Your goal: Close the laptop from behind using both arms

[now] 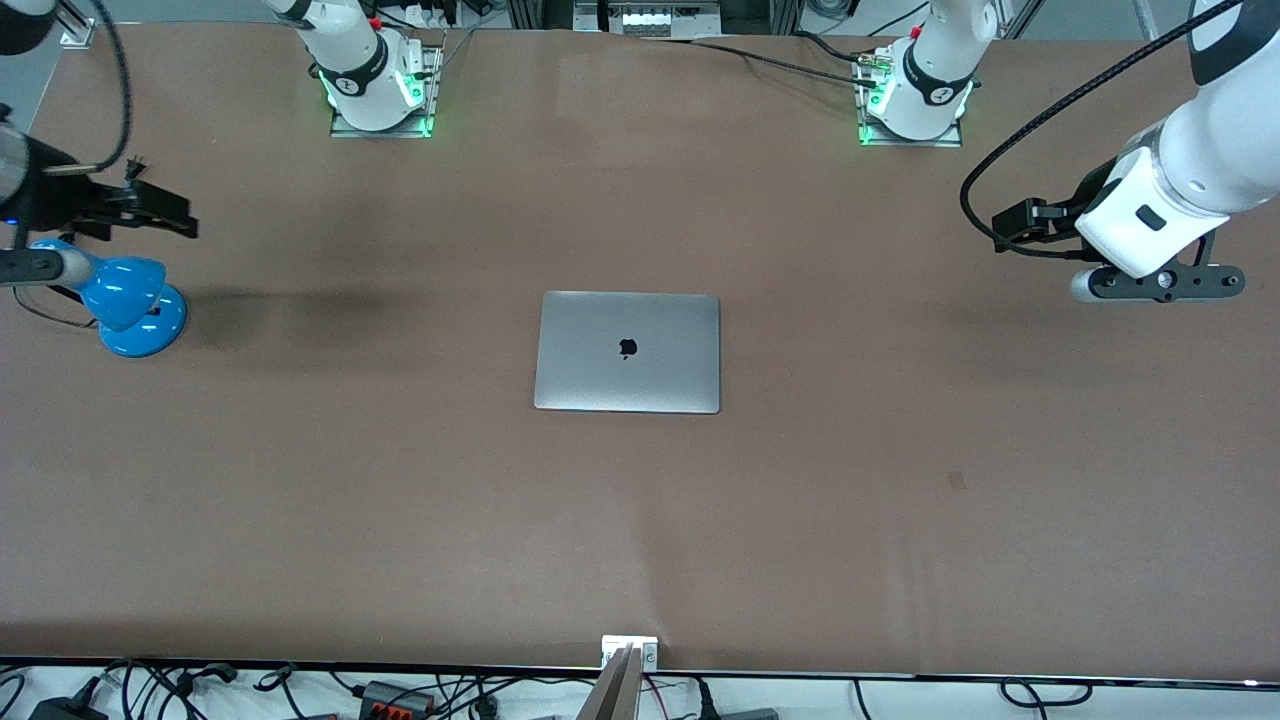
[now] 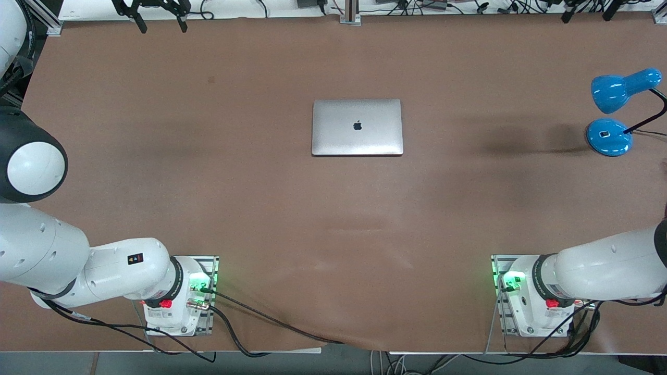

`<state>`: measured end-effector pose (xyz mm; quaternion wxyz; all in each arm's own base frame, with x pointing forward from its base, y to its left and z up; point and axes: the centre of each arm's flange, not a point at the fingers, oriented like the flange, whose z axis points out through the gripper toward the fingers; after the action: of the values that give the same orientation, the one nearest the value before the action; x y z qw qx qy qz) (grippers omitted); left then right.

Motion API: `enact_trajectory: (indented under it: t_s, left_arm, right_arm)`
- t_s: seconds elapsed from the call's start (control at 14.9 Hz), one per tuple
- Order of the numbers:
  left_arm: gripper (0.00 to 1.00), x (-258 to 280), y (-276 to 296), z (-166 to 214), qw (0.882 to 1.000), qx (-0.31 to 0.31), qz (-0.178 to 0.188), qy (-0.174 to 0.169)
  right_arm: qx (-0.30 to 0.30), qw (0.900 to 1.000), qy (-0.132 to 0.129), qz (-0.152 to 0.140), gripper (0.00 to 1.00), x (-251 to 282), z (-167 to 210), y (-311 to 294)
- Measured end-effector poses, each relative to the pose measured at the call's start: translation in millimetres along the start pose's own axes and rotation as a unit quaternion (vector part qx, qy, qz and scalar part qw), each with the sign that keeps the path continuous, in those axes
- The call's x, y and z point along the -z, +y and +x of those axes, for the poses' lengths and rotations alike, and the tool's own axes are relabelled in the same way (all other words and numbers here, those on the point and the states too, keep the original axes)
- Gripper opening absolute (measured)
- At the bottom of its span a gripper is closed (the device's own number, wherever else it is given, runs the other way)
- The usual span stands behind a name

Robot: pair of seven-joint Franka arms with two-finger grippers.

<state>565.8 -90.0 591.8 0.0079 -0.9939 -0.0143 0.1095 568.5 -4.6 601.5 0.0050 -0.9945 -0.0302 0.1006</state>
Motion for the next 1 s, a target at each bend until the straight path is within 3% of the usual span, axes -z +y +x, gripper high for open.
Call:
enact_trajectory:
  t_s: [0.13,0.33,0.54,0.74,1.0]
  left_arm:
    - [1.0,-2,7,-5,1.0,-0.005,0.005,0.0]
    - [1.0,-12,16,-24,1.0,-0.008,0.017,0.004]
    - [1.0,-25,-31,-25,0.999,-0.023,-0.015,0.019]
    - [1.0,-27,-71,-17,0.999,-0.015,-0.036,0.036]
    - [1.0,-22,-52,-16,0.998,-0.027,-0.034,0.049]
  right_arm:
    - [-0.001,1.0,0.007,0.003,1.0,2,-5,18]
    - [-0.004,0.999,0.04,0.006,1.0,0,-17,23]
    - [-0.005,0.998,0.057,0.006,1.0,-2,-25,23]
    - [-0.009,0.998,0.056,0.006,1.0,-16,-21,27]
    - [-0.008,0.998,0.064,0.006,1.0,-21,-16,27]
